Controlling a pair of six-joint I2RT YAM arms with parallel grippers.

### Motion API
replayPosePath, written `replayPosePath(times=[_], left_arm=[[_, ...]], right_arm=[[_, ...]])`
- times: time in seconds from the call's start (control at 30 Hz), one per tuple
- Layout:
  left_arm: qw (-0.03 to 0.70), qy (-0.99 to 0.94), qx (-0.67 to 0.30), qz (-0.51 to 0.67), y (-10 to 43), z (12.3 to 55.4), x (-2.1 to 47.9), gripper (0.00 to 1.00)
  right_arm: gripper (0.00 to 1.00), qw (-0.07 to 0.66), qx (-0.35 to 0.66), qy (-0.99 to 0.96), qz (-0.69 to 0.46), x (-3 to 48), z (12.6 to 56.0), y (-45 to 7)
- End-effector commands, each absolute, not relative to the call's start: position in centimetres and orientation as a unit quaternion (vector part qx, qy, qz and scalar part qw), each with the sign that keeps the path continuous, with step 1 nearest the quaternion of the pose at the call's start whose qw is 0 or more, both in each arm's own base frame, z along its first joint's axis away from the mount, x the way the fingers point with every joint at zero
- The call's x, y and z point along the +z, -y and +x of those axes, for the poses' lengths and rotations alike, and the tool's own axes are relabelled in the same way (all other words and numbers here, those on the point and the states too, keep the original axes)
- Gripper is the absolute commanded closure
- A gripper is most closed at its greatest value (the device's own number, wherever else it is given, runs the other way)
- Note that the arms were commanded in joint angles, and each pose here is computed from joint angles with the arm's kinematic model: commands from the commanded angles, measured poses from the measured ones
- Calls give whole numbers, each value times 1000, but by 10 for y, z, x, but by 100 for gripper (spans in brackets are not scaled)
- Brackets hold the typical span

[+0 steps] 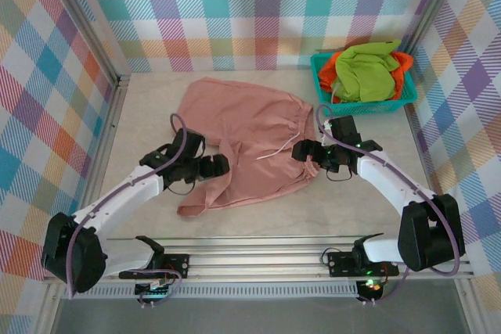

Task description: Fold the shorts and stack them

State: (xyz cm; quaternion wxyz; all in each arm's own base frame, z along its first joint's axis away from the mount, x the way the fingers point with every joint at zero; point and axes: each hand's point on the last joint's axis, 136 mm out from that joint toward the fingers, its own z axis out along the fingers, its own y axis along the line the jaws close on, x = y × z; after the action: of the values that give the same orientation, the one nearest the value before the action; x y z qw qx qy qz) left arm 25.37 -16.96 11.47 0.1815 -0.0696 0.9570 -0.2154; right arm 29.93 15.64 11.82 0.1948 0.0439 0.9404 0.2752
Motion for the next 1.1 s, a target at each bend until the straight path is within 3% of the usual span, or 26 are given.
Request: replayPosePath(times=[0.0, 0.5, 0.63, 0.77, 1.07], left_arm=[[142, -952, -244, -116, 172, 239, 99, 18], [159, -945, -257, -125, 179, 267, 75, 49], [164, -951, -231, -122, 174, 274, 68, 78], [214, -955, -166, -119, 148, 283, 87, 99], [378, -909, 91, -148, 34, 298, 164, 100]], right_arm=[[3, 198, 287, -936, 42, 123, 299, -160], [3, 187, 295, -936, 46, 118, 300, -164], [3, 185, 294, -937, 45, 117, 299, -164], [3, 185, 292, -937, 43, 116, 299, -164], [3, 176, 295, -938, 43, 112, 300, -166]])
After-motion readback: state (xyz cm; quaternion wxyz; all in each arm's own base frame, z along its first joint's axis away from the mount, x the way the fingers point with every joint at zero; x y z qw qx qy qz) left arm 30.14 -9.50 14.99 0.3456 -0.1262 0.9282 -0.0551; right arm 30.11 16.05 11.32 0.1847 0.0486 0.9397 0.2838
